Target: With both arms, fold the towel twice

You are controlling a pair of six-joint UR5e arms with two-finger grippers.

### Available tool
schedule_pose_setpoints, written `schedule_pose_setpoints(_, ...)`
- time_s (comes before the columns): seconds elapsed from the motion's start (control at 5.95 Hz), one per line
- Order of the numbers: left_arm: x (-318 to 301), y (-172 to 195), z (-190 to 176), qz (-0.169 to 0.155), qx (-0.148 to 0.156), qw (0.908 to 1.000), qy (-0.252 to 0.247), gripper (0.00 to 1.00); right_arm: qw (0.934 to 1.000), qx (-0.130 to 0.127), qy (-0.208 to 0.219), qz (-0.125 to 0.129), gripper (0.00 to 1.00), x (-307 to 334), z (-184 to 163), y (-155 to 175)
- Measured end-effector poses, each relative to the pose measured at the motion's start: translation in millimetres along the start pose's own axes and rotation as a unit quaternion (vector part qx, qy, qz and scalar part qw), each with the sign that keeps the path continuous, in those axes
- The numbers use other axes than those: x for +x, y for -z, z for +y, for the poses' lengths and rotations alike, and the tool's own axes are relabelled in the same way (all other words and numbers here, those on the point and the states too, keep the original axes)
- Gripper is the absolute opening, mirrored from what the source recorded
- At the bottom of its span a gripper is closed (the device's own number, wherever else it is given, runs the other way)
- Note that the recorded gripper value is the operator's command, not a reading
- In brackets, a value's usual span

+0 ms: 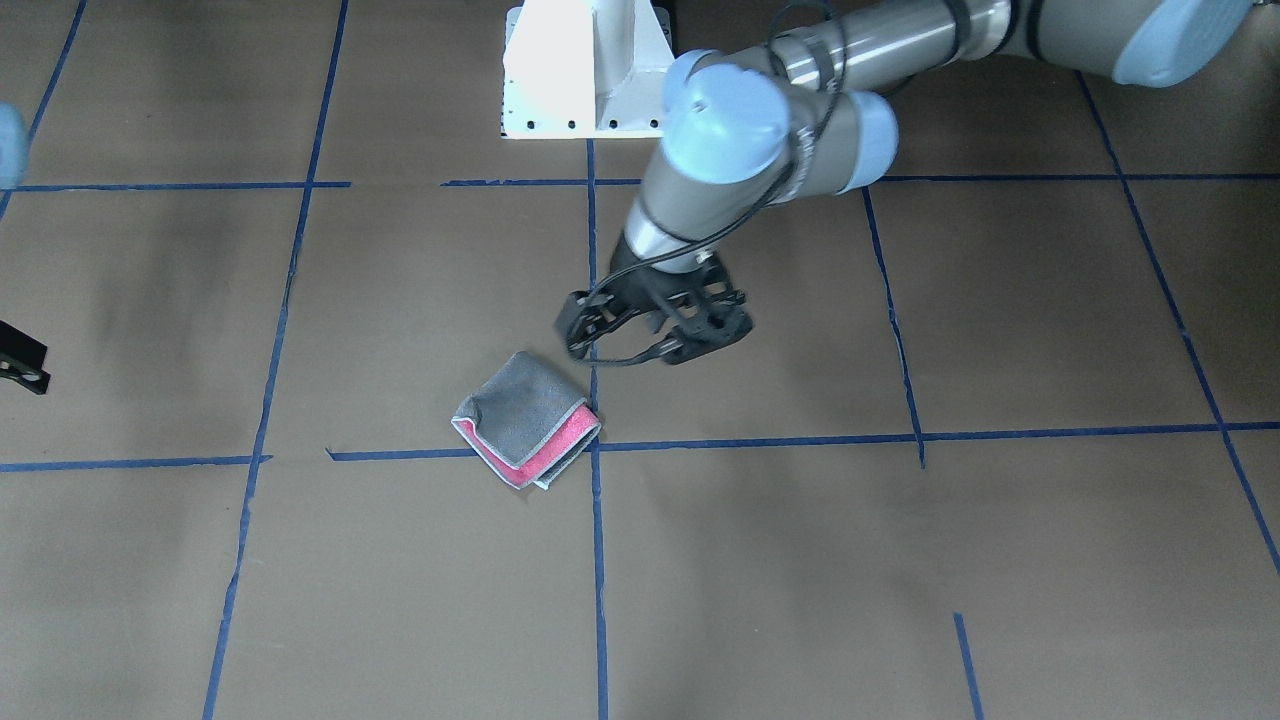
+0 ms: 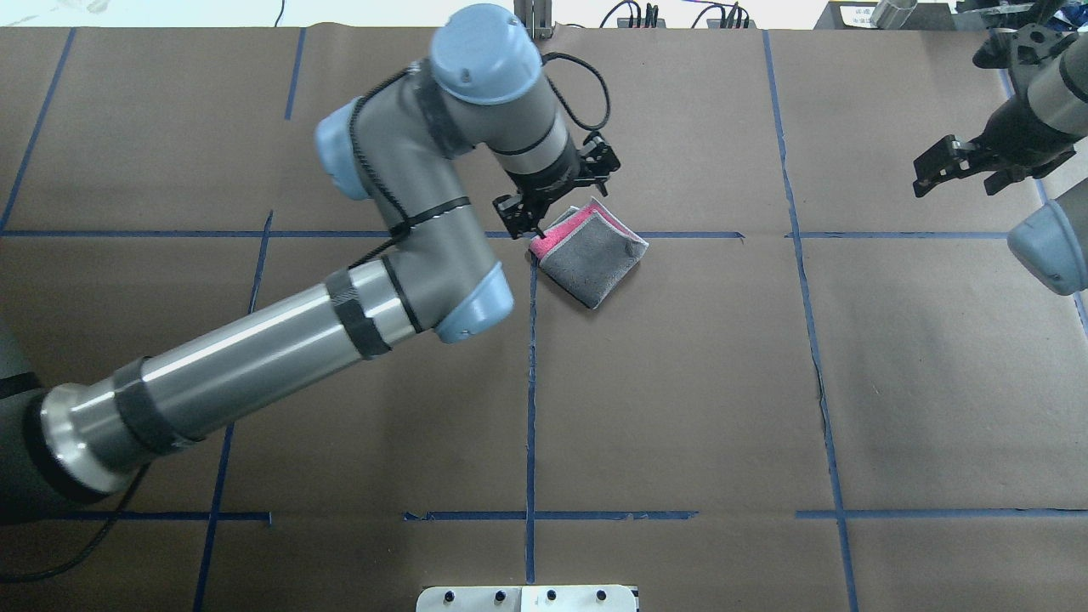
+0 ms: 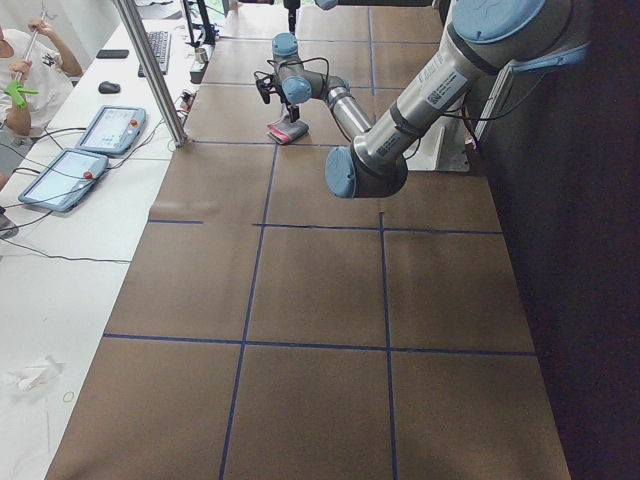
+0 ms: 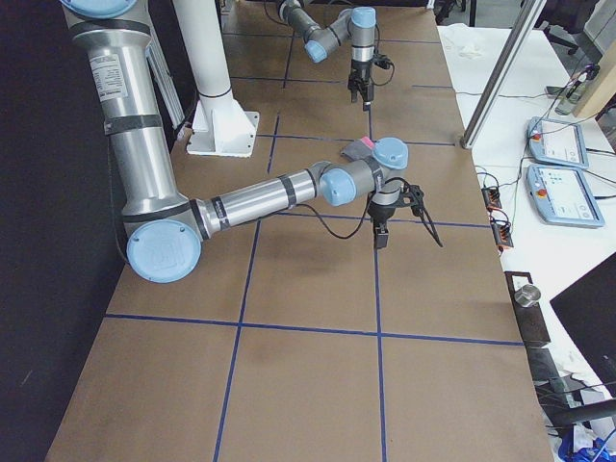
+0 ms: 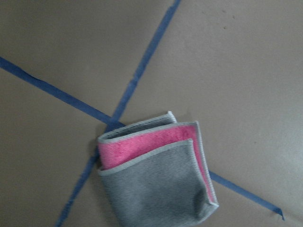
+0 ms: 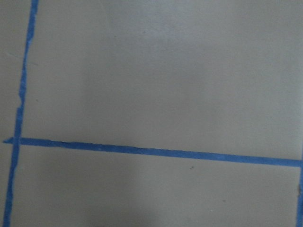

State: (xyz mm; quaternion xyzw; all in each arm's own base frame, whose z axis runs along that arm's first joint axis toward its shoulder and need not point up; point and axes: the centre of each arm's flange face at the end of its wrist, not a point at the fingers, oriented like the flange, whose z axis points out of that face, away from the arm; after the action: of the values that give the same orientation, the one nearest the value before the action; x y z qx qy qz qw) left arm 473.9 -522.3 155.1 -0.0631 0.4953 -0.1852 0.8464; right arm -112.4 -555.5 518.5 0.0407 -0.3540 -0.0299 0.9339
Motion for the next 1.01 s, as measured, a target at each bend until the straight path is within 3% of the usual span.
schedule_pose_setpoints(0.34,-115.7,69.1,-26.8,-0.038,0.017,0.9965,-0.073,1.00,0.9996,-0.010,0.027,-0.004,1.00,96.0,35.6,19.9)
schedule_pose_setpoints(0.5,-181.1,103.2,-54.6,-0.055,0.011,0.9939,-0.095,1.00,0.9990,-0.023,0.035,-0.015,1.00,136.9,53.1,32.3)
schedule_pose_setpoints(1.01,-385.6,204.6,-161.1,-0.086,-0.012,0.9829,-0.162,1.00,0.9967,-0.020,-0.001,-0.079,1.00,219.9,109.2,61.4)
